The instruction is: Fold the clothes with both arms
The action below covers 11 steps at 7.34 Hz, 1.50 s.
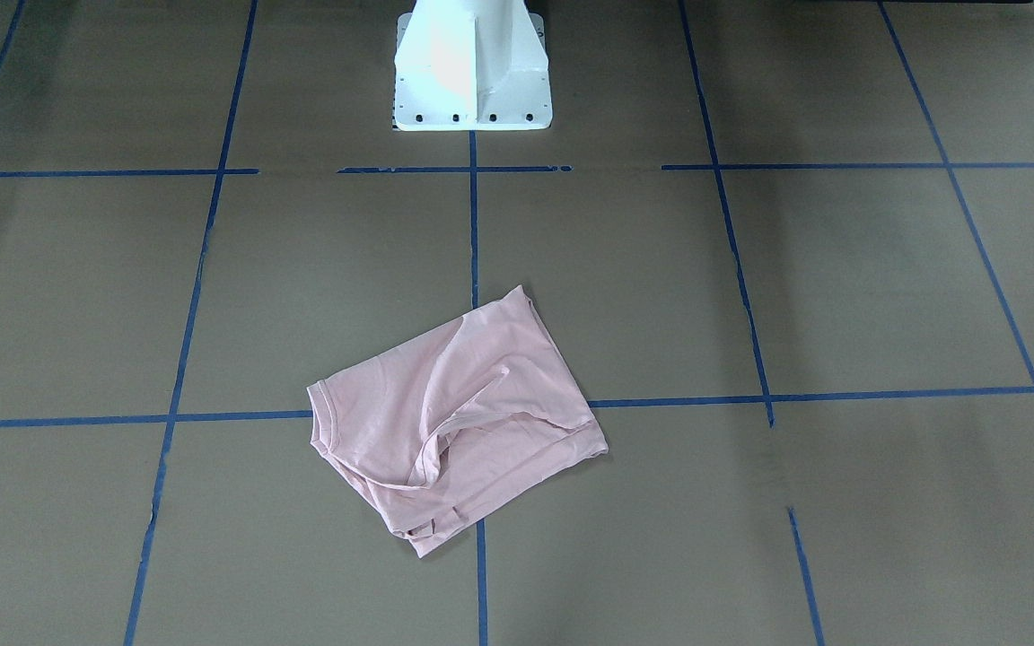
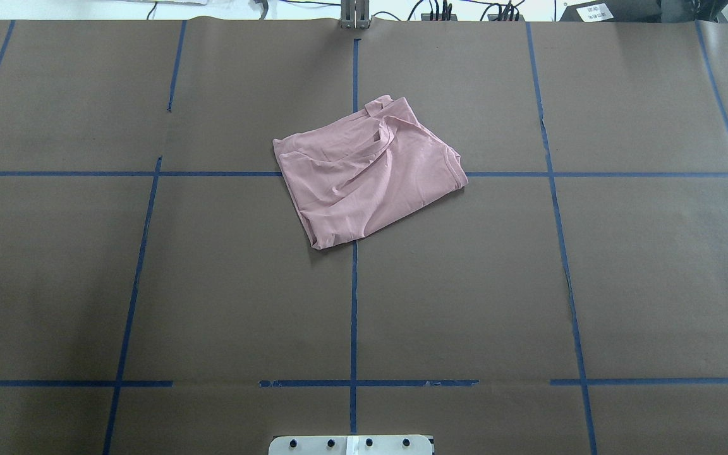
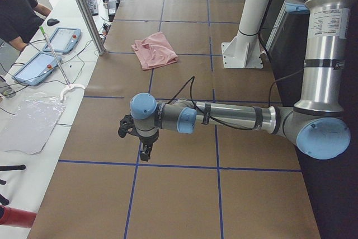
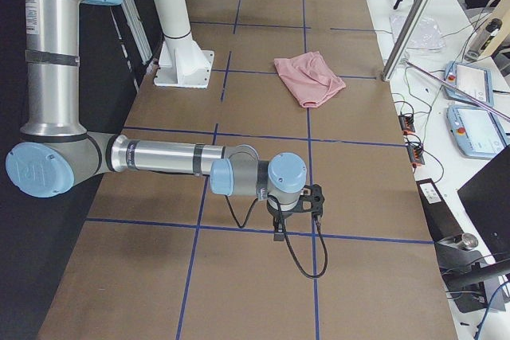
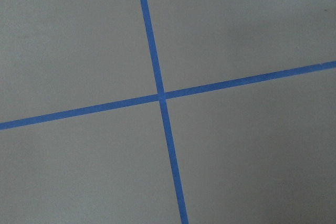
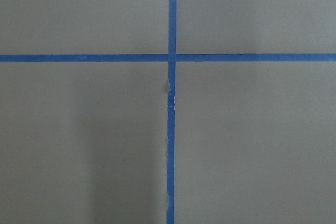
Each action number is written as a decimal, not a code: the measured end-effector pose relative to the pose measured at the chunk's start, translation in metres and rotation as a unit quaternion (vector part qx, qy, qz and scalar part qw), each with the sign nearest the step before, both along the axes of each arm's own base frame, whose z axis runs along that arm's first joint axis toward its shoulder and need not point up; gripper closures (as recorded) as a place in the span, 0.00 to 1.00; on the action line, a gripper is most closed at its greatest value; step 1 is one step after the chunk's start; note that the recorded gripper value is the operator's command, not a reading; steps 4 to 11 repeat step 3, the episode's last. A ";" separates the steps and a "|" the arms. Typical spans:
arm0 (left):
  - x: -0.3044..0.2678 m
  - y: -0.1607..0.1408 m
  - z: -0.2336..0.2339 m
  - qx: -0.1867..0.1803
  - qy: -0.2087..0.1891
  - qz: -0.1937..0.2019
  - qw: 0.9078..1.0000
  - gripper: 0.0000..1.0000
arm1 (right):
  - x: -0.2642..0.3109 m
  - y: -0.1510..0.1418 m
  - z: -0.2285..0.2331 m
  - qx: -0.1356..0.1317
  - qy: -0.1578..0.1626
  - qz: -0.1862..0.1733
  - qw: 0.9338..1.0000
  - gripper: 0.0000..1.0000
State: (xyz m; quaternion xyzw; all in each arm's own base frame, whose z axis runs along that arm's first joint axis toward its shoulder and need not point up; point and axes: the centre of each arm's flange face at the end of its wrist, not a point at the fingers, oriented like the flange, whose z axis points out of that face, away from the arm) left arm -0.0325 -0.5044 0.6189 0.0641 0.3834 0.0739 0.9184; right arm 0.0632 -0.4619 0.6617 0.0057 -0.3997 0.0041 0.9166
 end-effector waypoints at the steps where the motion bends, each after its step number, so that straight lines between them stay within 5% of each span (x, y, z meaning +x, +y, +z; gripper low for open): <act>1: 0.000 0.000 0.001 0.000 0.000 0.000 1.000 0.00 | 0.000 0.000 0.000 0.001 0.000 0.001 1.000 0.00; 11: 0.000 0.000 0.002 -0.002 -0.001 0.000 1.000 0.00 | 0.002 -0.001 -0.001 0.003 -0.001 0.002 1.000 0.00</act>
